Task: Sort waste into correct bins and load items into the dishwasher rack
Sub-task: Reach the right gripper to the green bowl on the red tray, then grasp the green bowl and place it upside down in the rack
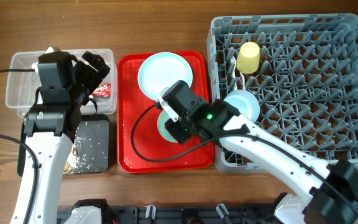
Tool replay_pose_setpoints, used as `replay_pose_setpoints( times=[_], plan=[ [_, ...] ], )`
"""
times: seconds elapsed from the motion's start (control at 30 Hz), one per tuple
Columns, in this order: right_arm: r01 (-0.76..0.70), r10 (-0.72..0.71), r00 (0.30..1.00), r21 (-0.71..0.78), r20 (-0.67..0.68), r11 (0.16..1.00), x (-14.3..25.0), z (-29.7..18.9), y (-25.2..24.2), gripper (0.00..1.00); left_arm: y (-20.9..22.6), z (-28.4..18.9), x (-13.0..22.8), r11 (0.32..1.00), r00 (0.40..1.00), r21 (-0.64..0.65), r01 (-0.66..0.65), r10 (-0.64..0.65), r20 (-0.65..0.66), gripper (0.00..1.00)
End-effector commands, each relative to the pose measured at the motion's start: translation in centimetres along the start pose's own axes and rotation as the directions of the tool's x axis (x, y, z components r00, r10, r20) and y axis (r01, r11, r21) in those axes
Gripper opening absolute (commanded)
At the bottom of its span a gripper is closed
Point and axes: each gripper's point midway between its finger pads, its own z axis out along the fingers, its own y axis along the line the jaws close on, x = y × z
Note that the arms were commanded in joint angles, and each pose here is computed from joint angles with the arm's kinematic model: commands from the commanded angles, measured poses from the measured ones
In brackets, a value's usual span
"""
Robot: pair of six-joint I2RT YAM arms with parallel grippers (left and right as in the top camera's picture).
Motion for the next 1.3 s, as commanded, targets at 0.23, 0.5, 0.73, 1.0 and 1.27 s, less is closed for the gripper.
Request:
replay_pose_setpoints(
  times=[0.23,0.5,0.73,1.0,1.27],
  plan=[
    [0.065,-0.078,0.987,-0.096,-0.139,0.993,4.0,5.7,3.2,0.33,-0.2,-0.2,-0.5,1.0,1.0,0.005,0.003,-0.003,0.008,1.0],
    [0.097,-0.106,0.976,-0.057,-0.191,0.994,5.0,9.1,2.5,0.26,-0.2,-0.2,-0.5,1.0,1.0,0.005,0.003,-0.003,0.008,1.0],
    [0.024,-0.028,0.997,-0.054,-0.069,0.998,0.5,5.6,3.1,0.04,-0.2,-0.2,-0.5,1.0,1.0,0.005,0.003,-0.003,0.008,1.0],
    [-0.212,0.245,0.901,-0.129,0.358,0.969,-6.7,-11.7,-3.3,0.04,-0.2,-0.2,-0.5,1.0,1.0,0.005,0.003,-0.004,0.008,1.0],
    [-0.333,0.646,0.66,-0.621,0.384,0.709,-1.1,-22.2,-14.0,0.04,-0.2,-0.2,-0.5,1.0,1.0,0.005,0.003,-0.004,0.008,1.0]
  ],
)
